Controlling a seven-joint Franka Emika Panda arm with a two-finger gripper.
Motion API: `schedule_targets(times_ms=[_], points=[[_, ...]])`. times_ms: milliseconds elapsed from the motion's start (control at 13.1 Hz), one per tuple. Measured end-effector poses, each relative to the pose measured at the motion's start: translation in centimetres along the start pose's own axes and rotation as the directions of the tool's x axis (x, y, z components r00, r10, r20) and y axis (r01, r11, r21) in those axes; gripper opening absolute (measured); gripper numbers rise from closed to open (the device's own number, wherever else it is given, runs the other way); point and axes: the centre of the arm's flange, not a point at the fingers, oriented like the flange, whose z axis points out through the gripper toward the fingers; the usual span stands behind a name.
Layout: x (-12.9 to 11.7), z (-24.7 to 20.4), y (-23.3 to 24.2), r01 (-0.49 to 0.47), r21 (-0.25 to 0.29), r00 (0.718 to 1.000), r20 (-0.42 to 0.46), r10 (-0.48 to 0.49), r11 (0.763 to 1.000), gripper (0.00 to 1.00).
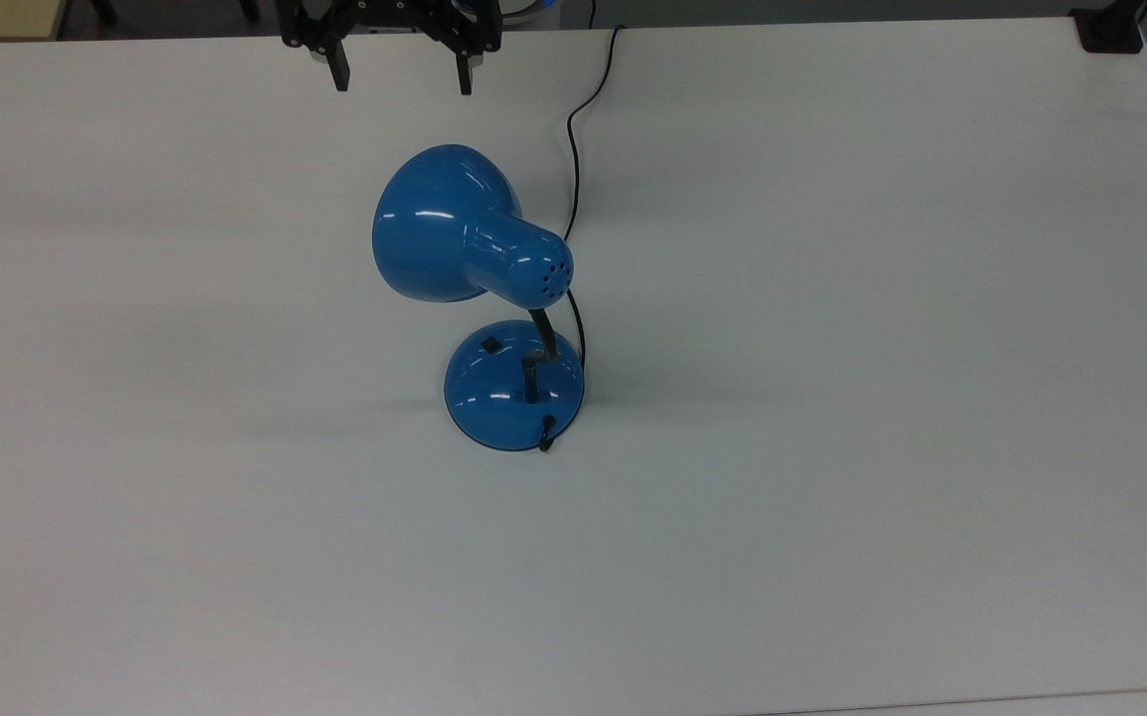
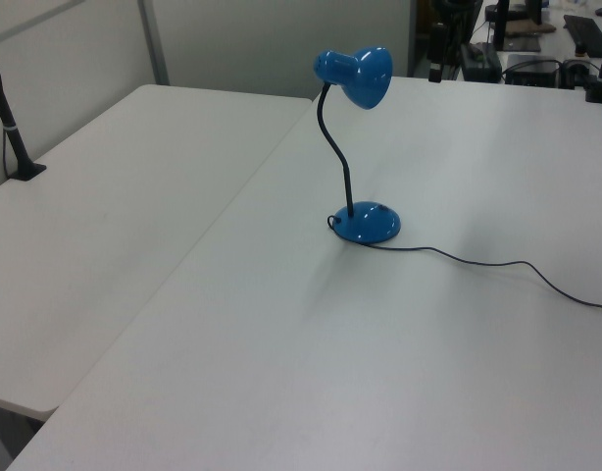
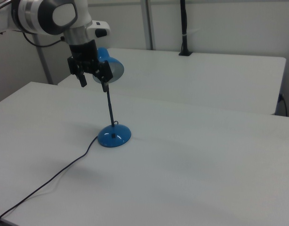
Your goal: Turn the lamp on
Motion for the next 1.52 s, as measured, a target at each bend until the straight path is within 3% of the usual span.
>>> schedule_targets(times_ms=[1067, 1219, 1372, 1524], points=[[0.1, 0.2, -0.4, 0.014, 0.001, 1.0, 0.003, -0.014, 1.0, 1.0], [0.0, 0.3, -0.4, 0.096, 0.002, 0.995, 0.008, -0.096, 0.995, 1.0], [-0.6, 1.1, 0.1, 0.255, 0.018, 0.965, 0.063, -0.256, 0.967, 1.0], [-1.0, 1.5, 0.4, 0.301, 0.025, 0.948, 0.097, -0.302, 0.953, 1.0]])
